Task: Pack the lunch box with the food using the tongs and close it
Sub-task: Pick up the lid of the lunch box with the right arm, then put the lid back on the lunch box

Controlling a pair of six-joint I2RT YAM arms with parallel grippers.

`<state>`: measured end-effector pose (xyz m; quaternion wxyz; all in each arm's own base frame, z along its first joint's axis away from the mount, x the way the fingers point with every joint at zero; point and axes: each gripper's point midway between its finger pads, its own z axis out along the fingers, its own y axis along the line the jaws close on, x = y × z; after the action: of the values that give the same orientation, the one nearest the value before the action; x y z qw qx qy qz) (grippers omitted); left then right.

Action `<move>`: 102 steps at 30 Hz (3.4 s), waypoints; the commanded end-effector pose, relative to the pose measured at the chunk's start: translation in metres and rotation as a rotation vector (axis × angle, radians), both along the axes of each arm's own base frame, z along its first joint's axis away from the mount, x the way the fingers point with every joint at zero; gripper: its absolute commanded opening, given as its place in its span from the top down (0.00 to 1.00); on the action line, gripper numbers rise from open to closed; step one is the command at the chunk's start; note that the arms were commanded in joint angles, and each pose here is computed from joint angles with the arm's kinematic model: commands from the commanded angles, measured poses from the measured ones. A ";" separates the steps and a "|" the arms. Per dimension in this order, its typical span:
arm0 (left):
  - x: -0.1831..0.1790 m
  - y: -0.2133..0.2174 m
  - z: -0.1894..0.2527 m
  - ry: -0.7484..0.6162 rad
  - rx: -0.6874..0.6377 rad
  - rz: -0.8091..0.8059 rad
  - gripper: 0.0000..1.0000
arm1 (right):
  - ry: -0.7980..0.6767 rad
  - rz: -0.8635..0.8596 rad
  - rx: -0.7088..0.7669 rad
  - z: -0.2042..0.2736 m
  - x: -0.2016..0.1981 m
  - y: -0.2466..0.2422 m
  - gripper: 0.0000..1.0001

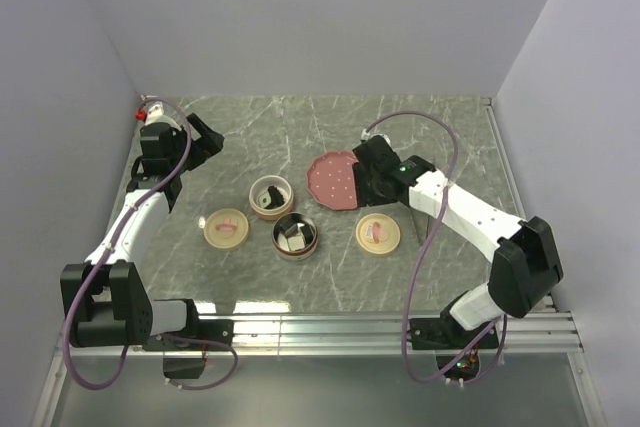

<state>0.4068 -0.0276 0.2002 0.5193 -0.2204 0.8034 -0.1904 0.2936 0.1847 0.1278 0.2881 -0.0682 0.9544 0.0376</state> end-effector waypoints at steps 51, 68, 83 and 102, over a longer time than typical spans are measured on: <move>0.001 -0.003 0.013 -0.054 -0.018 -0.013 0.01 | 0.181 -0.063 -0.126 -0.078 -0.038 -0.018 0.91; -0.006 -0.024 0.033 -0.105 0.005 -0.116 0.01 | 0.010 0.015 -0.005 0.018 0.018 0.028 0.98; -0.007 -0.027 0.038 -0.107 -0.010 -0.129 0.01 | 0.022 0.382 0.186 0.058 0.000 0.117 0.98; -0.009 -0.036 0.024 -0.049 -0.010 -0.149 0.01 | 0.233 0.698 0.258 0.016 -0.043 0.172 0.98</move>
<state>0.3931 -0.0598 0.2052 0.5067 -0.1727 0.8132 -0.2283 0.2560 0.3396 0.1301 0.1526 -0.3177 0.9079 0.2267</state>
